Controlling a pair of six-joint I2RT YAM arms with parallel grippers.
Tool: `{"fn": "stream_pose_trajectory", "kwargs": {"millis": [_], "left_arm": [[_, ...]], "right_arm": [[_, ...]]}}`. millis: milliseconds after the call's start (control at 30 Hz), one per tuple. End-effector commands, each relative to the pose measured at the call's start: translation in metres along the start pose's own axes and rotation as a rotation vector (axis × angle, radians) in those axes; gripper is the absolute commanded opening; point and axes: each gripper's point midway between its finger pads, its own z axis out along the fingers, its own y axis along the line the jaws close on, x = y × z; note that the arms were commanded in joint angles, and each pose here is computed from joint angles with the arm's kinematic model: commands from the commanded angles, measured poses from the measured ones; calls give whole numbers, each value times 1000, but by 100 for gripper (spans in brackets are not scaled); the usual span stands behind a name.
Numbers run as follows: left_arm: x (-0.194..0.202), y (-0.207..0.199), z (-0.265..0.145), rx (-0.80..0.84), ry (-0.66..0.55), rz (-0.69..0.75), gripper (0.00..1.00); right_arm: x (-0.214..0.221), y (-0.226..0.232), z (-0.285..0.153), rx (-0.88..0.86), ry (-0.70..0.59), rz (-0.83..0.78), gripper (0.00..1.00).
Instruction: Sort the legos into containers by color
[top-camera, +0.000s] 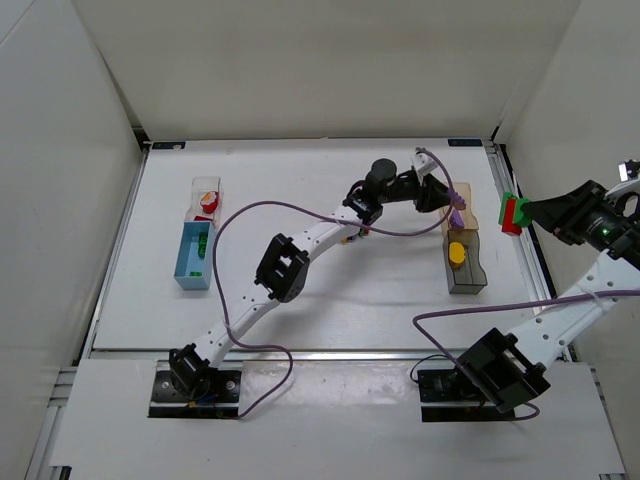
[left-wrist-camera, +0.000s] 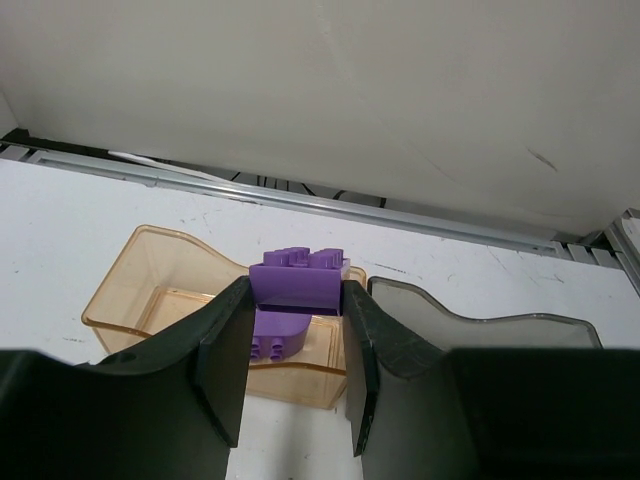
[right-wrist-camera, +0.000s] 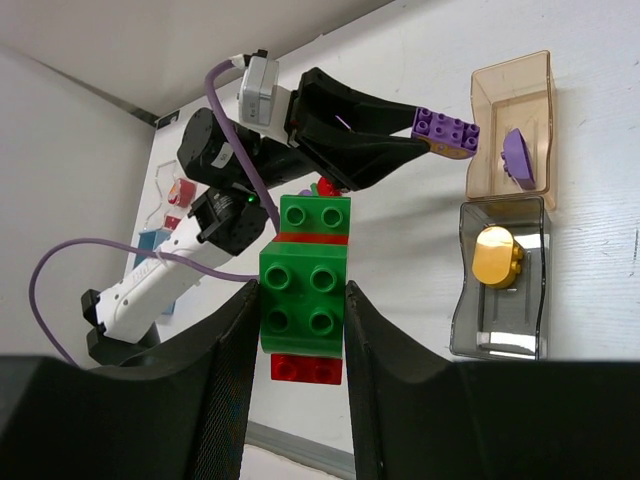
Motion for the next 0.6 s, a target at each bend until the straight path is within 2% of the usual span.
{"fn": "stream_pose_trajectory", "kwargs": {"millis": [0, 33, 67, 167, 233, 300, 400, 567], "left_arm": [[-18, -7, 8, -5, -45, 37, 33], [-19, -8, 9, -6, -48, 37, 37], [-18, -11, 11, 2, -51, 36, 49], [-20, -11, 12, -10, -58, 36, 62], [-19, -12, 13, -14, -56, 46, 79], [-21, -11, 15, -25, -63, 72, 89], [-27, -12, 16, -33, -80, 82, 95], [-52, -10, 12, -65, -110, 48, 96]], "right_arm": [[-6, 13, -6, -2, -17, -38, 0], [-6, 13, -6, -2, -18, -40, 0], [-6, 13, -6, -3, -18, -39, 0], [-8, 12, -6, -8, -21, -39, 0], [-9, 12, -5, -8, -23, -32, 0], [-10, 13, -5, -12, -26, -30, 0], [-10, 13, -5, -10, -28, -36, 0], [-8, 14, -3, -33, -27, -27, 0]]}}
